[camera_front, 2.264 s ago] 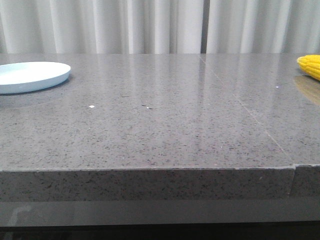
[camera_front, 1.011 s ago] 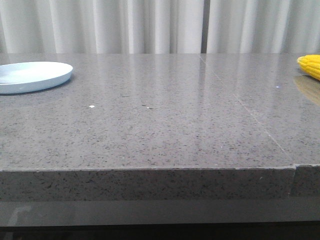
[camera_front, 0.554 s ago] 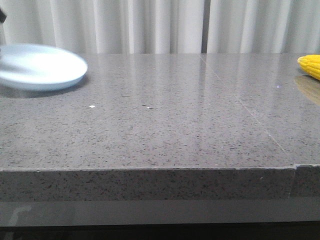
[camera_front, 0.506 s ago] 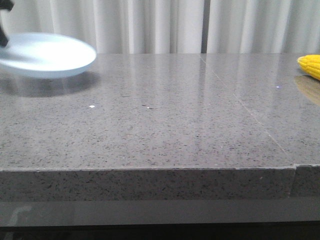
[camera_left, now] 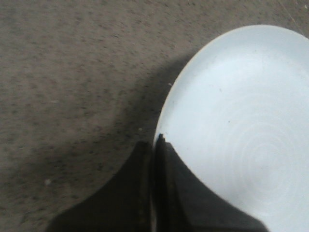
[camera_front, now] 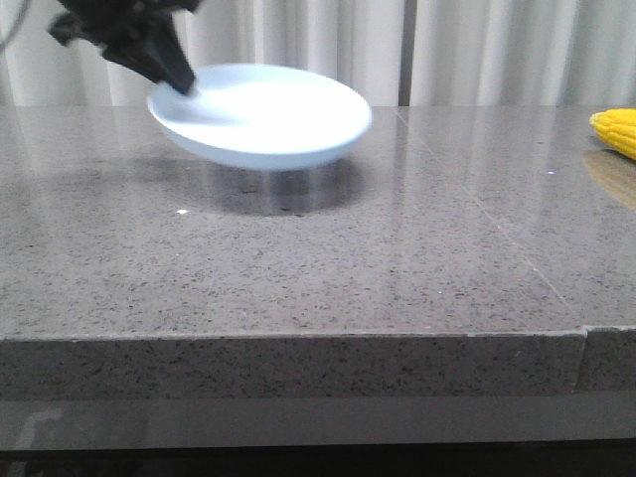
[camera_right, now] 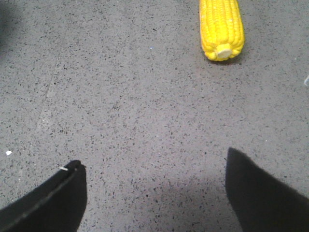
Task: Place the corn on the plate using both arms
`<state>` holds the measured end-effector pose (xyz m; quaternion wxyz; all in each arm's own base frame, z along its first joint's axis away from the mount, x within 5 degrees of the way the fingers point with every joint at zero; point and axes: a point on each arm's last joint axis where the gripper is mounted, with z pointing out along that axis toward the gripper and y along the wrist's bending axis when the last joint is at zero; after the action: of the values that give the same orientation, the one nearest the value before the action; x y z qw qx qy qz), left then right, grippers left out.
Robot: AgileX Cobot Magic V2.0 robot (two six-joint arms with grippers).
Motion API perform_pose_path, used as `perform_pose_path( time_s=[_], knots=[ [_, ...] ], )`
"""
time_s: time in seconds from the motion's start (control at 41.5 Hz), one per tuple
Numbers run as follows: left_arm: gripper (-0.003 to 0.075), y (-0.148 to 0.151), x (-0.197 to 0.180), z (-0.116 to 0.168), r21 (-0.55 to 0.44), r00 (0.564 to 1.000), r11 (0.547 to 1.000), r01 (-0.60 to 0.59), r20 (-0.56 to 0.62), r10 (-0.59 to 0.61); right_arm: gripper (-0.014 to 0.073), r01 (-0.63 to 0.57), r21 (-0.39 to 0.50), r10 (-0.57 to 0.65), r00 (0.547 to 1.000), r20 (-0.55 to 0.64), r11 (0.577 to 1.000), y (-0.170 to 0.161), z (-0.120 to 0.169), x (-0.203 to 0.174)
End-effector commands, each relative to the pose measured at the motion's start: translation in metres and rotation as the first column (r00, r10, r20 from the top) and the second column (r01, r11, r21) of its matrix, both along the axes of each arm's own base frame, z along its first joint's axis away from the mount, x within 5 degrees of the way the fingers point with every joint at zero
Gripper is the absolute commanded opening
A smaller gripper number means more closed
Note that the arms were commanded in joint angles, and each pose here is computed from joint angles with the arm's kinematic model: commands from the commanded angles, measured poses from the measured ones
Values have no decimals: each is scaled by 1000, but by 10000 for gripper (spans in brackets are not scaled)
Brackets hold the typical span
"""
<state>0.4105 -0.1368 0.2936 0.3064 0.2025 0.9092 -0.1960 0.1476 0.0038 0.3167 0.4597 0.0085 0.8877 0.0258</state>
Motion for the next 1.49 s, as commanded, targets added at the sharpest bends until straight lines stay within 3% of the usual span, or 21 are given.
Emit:
perform_pose_path(
  time_s=[0.0,0.313,0.554,0.626,0.747,0.891,1.06,1.276,1.469],
  knots=[
    [-20,-22,-4,21,-75,997,997,17,80,-11,614,-1,-11,2,996,87,1000,0,15,4],
    [10,-52,2,-6,-87,998,996,25,60,-20,614,-1,-11,2,996,87,1000,0,15,4],
    [371,-46,1,2,-86,998,996,26,65,-20,614,-1,-11,2,996,86,1000,0,15,4],
    [421,-44,-5,16,-94,996,995,32,88,-24,614,-1,-11,2,996,86,1000,0,15,4],
    [423,-49,-26,49,-95,985,993,74,164,-57,614,-1,-11,2,996,85,1000,0,15,4],
    [421,-58,-66,92,-20,950,986,166,270,-155,614,-1,-11,2,996,84,1000,0,15,3],
    [421,-60,-111,124,59,940,987,150,301,-161,614,-1,-11,2,996,84,1000,0,15,3],
    [421,-49,-165,126,149,936,985,91,324,-136,614,-1,-11,2,996,84,1000,0,15,3],
    [421,-26,-205,118,75,934,994,79,342,-100,614,-1,-11,2,996,84,1000,0,15,3]
  ],
)
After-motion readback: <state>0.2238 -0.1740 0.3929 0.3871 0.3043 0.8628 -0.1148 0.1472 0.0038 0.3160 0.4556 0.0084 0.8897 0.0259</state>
